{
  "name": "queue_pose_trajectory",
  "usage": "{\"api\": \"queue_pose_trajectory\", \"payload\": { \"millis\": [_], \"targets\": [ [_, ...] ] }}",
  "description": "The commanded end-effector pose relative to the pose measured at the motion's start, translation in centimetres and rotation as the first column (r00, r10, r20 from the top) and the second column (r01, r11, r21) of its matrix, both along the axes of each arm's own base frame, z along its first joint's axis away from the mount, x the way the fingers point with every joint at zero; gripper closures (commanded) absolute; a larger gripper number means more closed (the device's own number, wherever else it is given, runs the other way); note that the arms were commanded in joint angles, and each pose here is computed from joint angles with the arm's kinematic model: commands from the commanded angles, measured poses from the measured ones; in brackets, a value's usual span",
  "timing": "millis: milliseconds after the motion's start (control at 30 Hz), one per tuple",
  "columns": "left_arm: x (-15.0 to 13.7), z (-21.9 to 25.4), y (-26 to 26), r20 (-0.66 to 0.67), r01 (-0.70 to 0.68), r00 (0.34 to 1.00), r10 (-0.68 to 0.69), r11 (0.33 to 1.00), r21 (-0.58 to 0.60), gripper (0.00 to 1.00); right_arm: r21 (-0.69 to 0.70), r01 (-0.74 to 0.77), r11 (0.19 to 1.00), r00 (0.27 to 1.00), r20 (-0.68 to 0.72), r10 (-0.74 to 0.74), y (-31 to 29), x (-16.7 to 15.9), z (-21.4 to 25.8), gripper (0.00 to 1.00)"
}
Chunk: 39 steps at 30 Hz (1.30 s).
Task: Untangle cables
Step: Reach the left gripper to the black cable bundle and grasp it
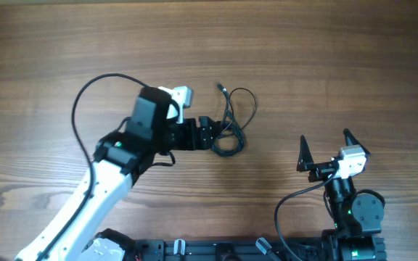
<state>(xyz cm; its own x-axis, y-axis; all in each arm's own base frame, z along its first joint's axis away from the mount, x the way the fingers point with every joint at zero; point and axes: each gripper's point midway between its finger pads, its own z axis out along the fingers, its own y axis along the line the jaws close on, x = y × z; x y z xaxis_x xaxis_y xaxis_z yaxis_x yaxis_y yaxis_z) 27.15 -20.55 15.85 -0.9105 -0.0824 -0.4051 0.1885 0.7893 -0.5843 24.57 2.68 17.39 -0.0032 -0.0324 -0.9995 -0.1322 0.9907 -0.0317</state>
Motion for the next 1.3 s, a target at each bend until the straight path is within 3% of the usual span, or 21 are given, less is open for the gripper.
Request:
{"api": "queue_pose_trajectory", "payload": {
  "millis": [0, 267, 667, 1167, 1267],
  "targets": [
    [1.3, -3.4, 1.4, -0.030, -0.131, 0.990, 0.138, 0.976, 0.172, 0.21, -0.016, 0.013, 1.000, 1.000, 0.013, -0.012, -0.2, 0.0, 0.2, 0.00],
    [2.1, -8.8, 0.3, -0.050, -0.110, 0.990, 0.133, 0.940, 0.322, 0.32, -0.017, 0.013, 1.000, 1.000, 0.013, -0.012, -0.2, 0.0, 0.2, 0.00],
    [3.7, -12.9, -1.0, -0.068, -0.099, 0.989, 0.129, 0.937, 0.335, 0.48, -0.017, 0.013, 1.000, 1.000, 0.013, -0.012, -0.2, 0.0, 0.2, 0.00],
    [3.1, -15.0, -2.3, -0.088, -0.055, 0.992, 0.092, 0.934, 0.353, 0.60, -0.017, 0.013, 1.000, 1.000, 0.013, -0.012, -0.2, 0.0, 0.2, 0.00],
    [2.7, -16.4, -2.0, -0.119, -0.043, 0.988, 0.094, 0.925, 0.377, 0.75, -0.016, 0.013, 1.000, 1.000, 0.013, -0.012, -0.2, 0.0, 0.2, 0.00]
  ]
}}
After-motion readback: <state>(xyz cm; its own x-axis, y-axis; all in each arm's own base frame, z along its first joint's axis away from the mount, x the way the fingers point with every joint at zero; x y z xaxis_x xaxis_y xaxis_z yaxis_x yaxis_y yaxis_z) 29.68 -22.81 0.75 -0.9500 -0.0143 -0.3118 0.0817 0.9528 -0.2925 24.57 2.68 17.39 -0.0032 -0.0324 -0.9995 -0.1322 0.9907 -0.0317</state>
